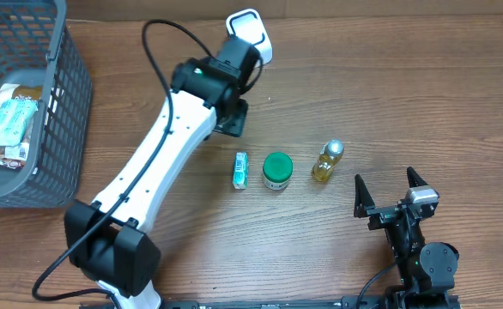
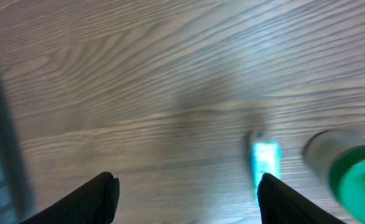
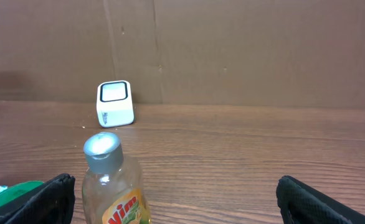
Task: Scan the item barcode
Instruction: 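Move the left gripper back into the grey basket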
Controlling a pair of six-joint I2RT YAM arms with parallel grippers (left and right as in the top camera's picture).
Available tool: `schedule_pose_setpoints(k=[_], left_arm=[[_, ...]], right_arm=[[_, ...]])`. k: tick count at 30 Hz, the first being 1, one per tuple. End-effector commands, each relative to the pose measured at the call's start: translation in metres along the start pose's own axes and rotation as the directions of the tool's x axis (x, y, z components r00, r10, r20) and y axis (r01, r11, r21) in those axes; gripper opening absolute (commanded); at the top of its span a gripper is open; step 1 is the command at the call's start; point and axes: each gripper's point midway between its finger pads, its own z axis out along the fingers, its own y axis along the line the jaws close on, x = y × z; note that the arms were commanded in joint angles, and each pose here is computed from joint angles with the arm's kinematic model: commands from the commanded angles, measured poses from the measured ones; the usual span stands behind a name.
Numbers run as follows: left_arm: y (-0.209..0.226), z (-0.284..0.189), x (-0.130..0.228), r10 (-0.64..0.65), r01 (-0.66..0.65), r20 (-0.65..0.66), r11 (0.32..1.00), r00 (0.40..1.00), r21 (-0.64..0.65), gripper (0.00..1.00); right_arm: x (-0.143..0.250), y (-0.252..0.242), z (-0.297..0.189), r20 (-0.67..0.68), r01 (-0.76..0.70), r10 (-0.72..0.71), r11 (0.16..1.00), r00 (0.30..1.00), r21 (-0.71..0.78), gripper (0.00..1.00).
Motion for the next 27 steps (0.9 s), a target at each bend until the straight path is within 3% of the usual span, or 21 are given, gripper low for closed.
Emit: schedule_pose_setpoints(k=[1, 8, 13, 16, 22, 27], left_arm=[[0.035, -0.037, -0.010, -0.024, 0.028, 0.099, 0.999, 0.995, -0.042, 0.71], [0.098, -0.079, -0.008, -0.139, 0.156, 0.213, 0.986, 0.967, -0.065, 0.73], [0.157, -0.110, -0.015, -0.246, 0.294, 0.357, 0.952, 0.901, -0.085, 0.78], [0.188, -0.124, -0.025, -0.295, 0.369, 0.446, 0.925, 0.845, -0.088, 0.86], [0.236, -0.141, -0.042, -0.205, 0.359, 0.554, 0.915, 0.807, -0.185, 0.90], [0.283, -0.148, -0.037, -0.235, 0.447, 0.596, 0.863, 0.768, -0.236, 0.96]], right_arm=[[0.002, -0.003, 0.000, 0.001, 0.003, -0.003, 1.000, 1.000, 0.013, 1.00], [0.002, -0.003, 0.000, 0.001, 0.003, -0.003, 1.000, 1.000, 0.013, 1.00], [0.002, -0.003, 0.000, 0.001, 0.003, -0.003, 1.000, 1.000, 0.013, 1.00], [0.002, -0.003, 0.000, 0.001, 0.003, -0.003, 1.000, 1.000, 0.013, 1.00], [0.002, -0.003, 0.000, 0.001, 0.003, -0.003, 1.000, 1.000, 0.013, 1.00], [0.002, -0.003, 0.000, 0.002, 0.003, -0.003, 1.000, 1.000, 0.013, 1.00]])
